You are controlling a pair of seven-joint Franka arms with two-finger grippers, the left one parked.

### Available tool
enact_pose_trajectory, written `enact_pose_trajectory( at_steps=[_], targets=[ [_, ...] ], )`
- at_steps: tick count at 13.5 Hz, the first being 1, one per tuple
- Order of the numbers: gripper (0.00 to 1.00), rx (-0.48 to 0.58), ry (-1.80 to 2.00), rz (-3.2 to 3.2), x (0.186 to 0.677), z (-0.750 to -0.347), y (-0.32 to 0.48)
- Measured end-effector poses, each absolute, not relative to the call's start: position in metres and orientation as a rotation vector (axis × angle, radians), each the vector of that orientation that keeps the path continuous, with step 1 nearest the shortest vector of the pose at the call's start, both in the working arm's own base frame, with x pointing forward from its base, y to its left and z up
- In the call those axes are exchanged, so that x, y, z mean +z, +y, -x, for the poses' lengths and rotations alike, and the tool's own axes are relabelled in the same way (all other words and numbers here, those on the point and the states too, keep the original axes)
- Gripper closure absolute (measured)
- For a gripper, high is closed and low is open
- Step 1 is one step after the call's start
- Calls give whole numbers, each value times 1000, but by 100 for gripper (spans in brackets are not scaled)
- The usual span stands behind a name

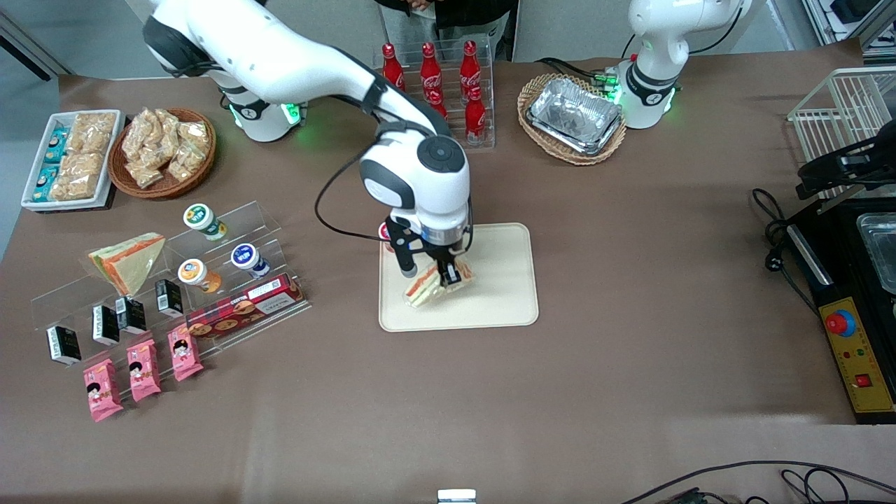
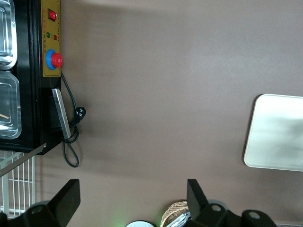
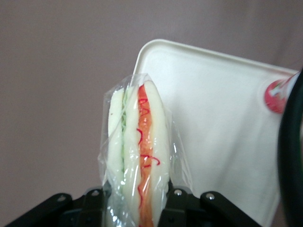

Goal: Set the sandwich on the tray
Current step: 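Carry the sandwich over the cream tray with the right gripper, then lower the sandwich onto the tray and open the right gripper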

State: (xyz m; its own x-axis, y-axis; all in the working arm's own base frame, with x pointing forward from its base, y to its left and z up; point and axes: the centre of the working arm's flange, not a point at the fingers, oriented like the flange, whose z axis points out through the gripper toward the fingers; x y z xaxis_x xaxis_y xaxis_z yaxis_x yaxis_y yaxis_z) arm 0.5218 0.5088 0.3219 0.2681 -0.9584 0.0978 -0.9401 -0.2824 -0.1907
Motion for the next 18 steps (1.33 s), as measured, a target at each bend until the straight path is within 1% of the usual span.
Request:
enact_pose_trajectory(
  at_steps=[3, 5, 6, 10, 18],
  targets=[
    [63, -285, 1903, 2341, 283, -530, 509],
    [69, -273, 2002, 2265, 265, -535, 504],
    [70, -266, 2047, 2221, 259, -537, 503],
    [70, -236, 2125, 2128, 243, -538, 505],
    [70, -189, 2129, 2096, 217, -536, 510]
  ],
)
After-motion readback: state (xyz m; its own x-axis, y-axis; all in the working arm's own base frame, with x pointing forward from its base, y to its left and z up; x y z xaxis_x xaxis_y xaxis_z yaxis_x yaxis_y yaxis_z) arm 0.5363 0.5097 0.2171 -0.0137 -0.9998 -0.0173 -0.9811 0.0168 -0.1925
